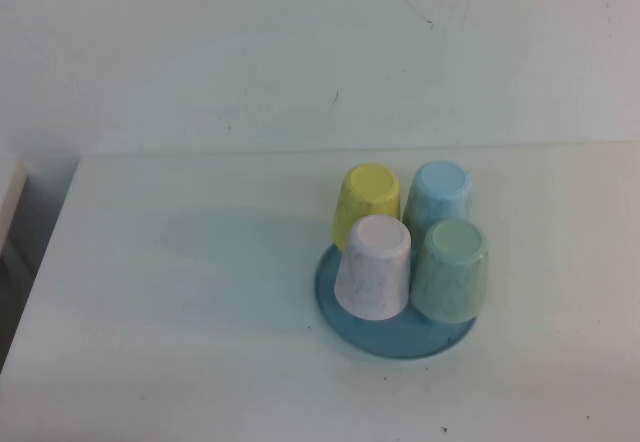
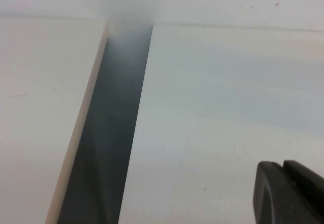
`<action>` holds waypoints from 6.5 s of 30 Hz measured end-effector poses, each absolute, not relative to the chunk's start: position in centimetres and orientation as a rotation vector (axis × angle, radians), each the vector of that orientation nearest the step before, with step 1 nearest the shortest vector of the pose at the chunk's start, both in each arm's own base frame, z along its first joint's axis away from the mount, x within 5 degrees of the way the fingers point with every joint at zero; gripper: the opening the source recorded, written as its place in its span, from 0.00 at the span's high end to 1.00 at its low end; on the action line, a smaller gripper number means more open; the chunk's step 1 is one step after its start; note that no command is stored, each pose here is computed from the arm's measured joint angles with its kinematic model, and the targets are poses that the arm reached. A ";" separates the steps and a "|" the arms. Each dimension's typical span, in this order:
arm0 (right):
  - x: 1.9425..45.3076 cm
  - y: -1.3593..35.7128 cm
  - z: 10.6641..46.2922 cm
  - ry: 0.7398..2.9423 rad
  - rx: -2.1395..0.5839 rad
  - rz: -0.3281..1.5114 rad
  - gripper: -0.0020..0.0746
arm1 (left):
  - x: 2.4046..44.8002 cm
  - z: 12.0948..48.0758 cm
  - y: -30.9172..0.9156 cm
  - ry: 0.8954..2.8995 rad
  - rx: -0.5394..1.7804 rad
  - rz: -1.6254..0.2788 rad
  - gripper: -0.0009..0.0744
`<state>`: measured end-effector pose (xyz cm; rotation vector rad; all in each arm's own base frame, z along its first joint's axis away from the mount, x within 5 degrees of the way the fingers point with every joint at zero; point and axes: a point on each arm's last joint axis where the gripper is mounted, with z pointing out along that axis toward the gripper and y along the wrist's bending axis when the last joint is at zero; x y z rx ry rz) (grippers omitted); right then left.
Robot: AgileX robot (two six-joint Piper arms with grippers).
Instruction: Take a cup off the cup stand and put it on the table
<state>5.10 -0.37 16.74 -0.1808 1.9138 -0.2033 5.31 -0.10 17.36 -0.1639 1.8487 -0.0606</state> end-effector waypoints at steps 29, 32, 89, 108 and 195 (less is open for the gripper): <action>5.1 -0.7 16.8 1.907 -0.265 -0.316 0.98 | 5.3 17.4 0.0 1.850 -0.153 -0.042 0.99; 5.1 -0.8 16.8 1.907 -0.273 -0.328 0.98 | 5.3 17.4 0.0 1.850 -0.153 -0.042 0.99; 5.0 1.7 20.1 1.788 0.117 0.353 0.98 | 5.3 17.4 0.0 1.850 -0.153 -0.042 0.99; 15.9 3.1 34.1 2.349 -0.657 0.030 0.98 | 5.3 17.4 0.0 1.849 -0.153 -0.042 0.99; 34.9 20.6 26.2 2.636 -1.470 0.137 0.12 | 5.3 17.4 0.0 1.849 -0.151 -0.040 0.99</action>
